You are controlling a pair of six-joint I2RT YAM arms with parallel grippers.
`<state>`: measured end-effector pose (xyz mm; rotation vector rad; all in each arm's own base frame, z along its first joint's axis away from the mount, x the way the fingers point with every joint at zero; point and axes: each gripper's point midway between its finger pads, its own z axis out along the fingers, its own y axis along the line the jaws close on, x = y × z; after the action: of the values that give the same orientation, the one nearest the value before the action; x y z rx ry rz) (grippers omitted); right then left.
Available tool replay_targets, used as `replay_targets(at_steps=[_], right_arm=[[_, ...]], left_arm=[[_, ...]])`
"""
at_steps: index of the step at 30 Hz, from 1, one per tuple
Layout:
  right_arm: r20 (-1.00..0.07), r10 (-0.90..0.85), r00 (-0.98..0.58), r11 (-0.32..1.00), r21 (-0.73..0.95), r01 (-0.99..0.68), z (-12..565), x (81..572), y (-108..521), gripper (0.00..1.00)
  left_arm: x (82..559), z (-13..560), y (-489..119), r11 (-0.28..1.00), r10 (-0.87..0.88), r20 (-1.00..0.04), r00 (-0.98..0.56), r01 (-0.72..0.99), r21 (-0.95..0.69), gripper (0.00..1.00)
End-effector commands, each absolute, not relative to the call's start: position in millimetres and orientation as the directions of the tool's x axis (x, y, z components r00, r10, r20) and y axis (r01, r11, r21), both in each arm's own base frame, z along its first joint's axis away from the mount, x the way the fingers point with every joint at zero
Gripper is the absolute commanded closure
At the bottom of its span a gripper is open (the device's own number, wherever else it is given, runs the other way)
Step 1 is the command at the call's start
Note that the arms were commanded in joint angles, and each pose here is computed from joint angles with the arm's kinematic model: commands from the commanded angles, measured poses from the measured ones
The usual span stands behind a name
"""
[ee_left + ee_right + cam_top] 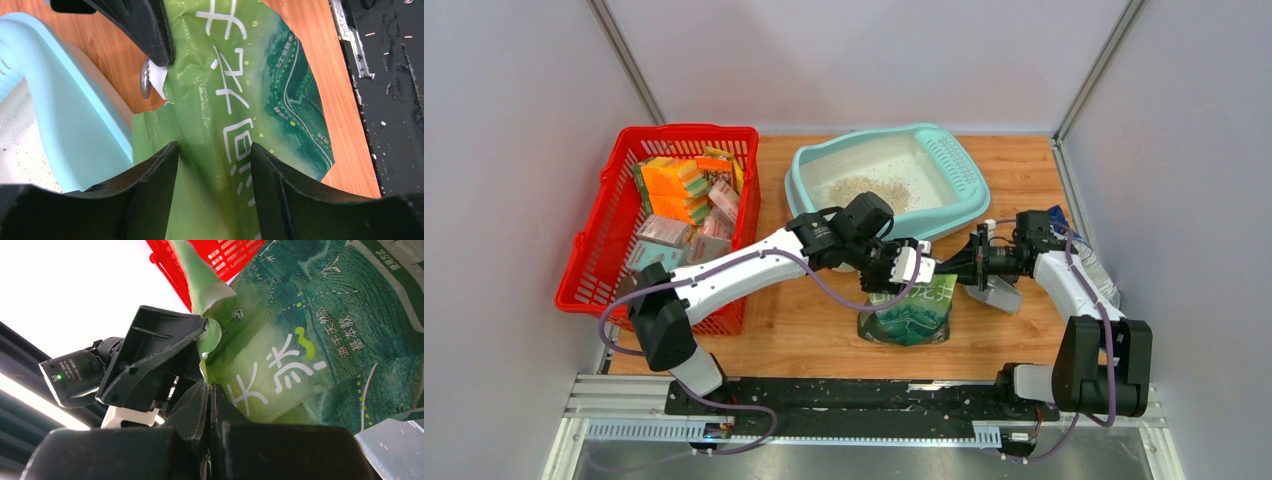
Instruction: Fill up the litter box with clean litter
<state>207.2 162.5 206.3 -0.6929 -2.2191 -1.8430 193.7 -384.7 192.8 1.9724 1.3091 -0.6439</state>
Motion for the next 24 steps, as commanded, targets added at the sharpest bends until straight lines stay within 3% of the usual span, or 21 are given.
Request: replay_targets(at_steps=[1,13,19,20,24], right_arm=[[0.445,0.217,-0.869,0.071,0.881,0.468,223,210,159,1.00],[0.441,0.239,-0.865,0.087,0.877,0.472,219,211,158,1.00],[0.416,0.268,-0.869,0.111,0.883,0.457,212,211,155,0.99],[0.396,0.285,-0.873,0.122,0.888,0.443,211,214,153,0.83],[0.280,0.371,-0.885,0.128,0.929,0.348,223,240,131,0.60]], left_arm=[[184,200,-384,-0.295,0.581,-0.723,0.375,0.924,0.242,0.38],[170,186,-374,-0.299,0.625,-0.720,0.303,0.944,0.138,0.56],[164,182,-376,-0.299,0.626,-0.735,0.262,0.951,0.085,0.81],[163,182,-376,-0.297,0.625,-0.739,0.253,0.952,0.075,0.88],[161,181,-379,-0.286,0.616,-0.759,0.212,0.958,0.036,0.99]])
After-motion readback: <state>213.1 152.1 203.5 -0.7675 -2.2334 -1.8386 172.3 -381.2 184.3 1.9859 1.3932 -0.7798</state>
